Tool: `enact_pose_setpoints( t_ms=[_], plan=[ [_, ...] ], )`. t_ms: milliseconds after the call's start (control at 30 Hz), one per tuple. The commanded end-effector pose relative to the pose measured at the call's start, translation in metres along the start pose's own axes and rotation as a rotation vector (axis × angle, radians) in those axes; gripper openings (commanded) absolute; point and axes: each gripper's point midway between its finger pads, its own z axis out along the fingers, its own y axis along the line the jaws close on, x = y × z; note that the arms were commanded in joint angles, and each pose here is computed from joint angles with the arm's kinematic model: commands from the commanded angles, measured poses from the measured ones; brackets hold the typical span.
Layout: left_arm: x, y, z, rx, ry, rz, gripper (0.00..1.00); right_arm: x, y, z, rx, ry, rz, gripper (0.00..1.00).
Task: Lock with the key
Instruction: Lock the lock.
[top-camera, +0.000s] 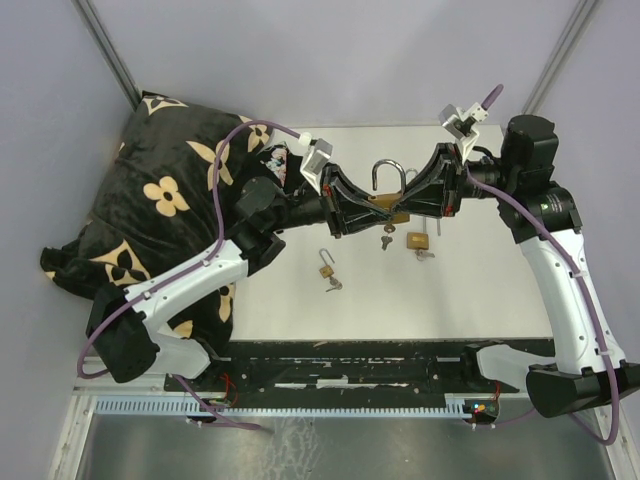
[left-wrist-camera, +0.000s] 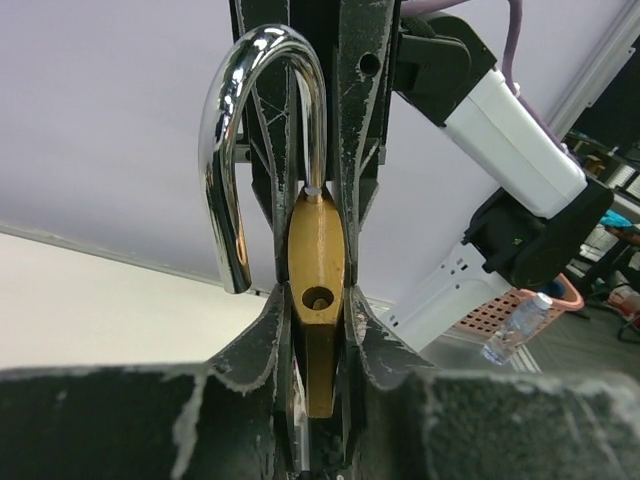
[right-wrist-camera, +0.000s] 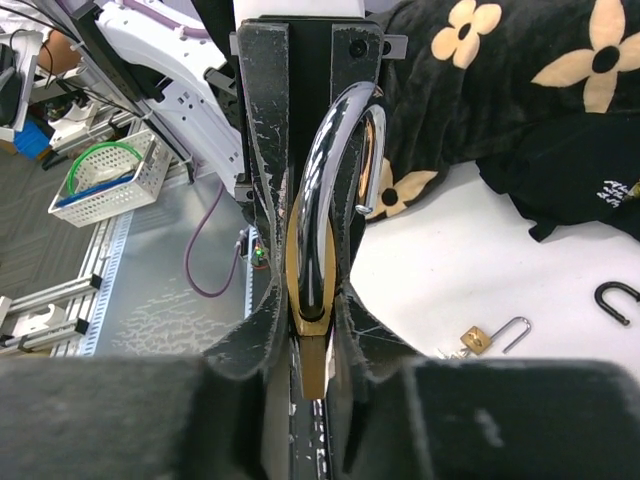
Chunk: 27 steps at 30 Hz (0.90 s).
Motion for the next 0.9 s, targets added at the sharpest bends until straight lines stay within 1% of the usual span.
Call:
enact_pose_setpoints(
  t_ms=[0,67,100,167,233,267,333,433,467,533,633,733,867],
  plan=[
    [-0.006,-0.006,-0.004,0.013,0.020,0.140,0.03,-0.015,0.015,-0.005,-0.022,-0.024,-0.090,0.31],
    [0.001,0.002,-0.008,-0.018,0.047,0.181,0.03,-0.010,0.011,-0.009,0.000,-0.010,-0.099,0.41],
    [0.004,0.003,-0.010,-0.025,0.050,0.193,0.03,-0.006,0.008,-0.010,0.015,0.001,-0.112,0.44],
    [0.007,0.005,-0.011,-0.023,0.052,0.211,0.03,0.007,0.004,-0.014,0.051,0.044,-0.133,0.46],
    [0.011,0.008,-0.012,-0.026,0.056,0.225,0.03,0.024,-0.001,-0.017,0.079,0.097,-0.122,0.44],
    [0.013,0.010,-0.012,-0.027,0.056,0.231,0.03,0.031,-0.004,-0.020,0.091,0.130,-0.170,0.44],
    [0.019,0.014,-0.013,-0.025,0.053,0.246,0.03,0.048,-0.011,-0.024,0.111,0.193,-0.184,0.47],
    [0.045,0.027,-0.015,-0.044,0.096,0.310,0.03,0.072,-0.028,-0.033,0.170,0.290,-0.224,0.61],
    [0.057,0.034,-0.016,-0.053,0.116,0.368,0.03,0.077,-0.034,-0.038,0.198,0.318,-0.239,0.67],
    [0.085,0.048,-0.022,-0.097,0.159,0.433,0.03,0.081,-0.039,-0.045,0.225,0.346,-0.271,0.77],
    [0.124,0.066,-0.033,-0.170,0.195,0.511,0.03,0.087,-0.039,-0.059,0.233,0.405,-0.342,0.86],
    [0.147,0.079,-0.039,-0.213,0.212,0.560,0.03,0.103,-0.042,-0.067,0.217,0.472,-0.343,0.88],
    [0.183,0.092,-0.043,-0.214,0.278,0.571,0.03,0.128,-0.050,-0.069,0.157,0.519,-0.252,0.88]
  ],
)
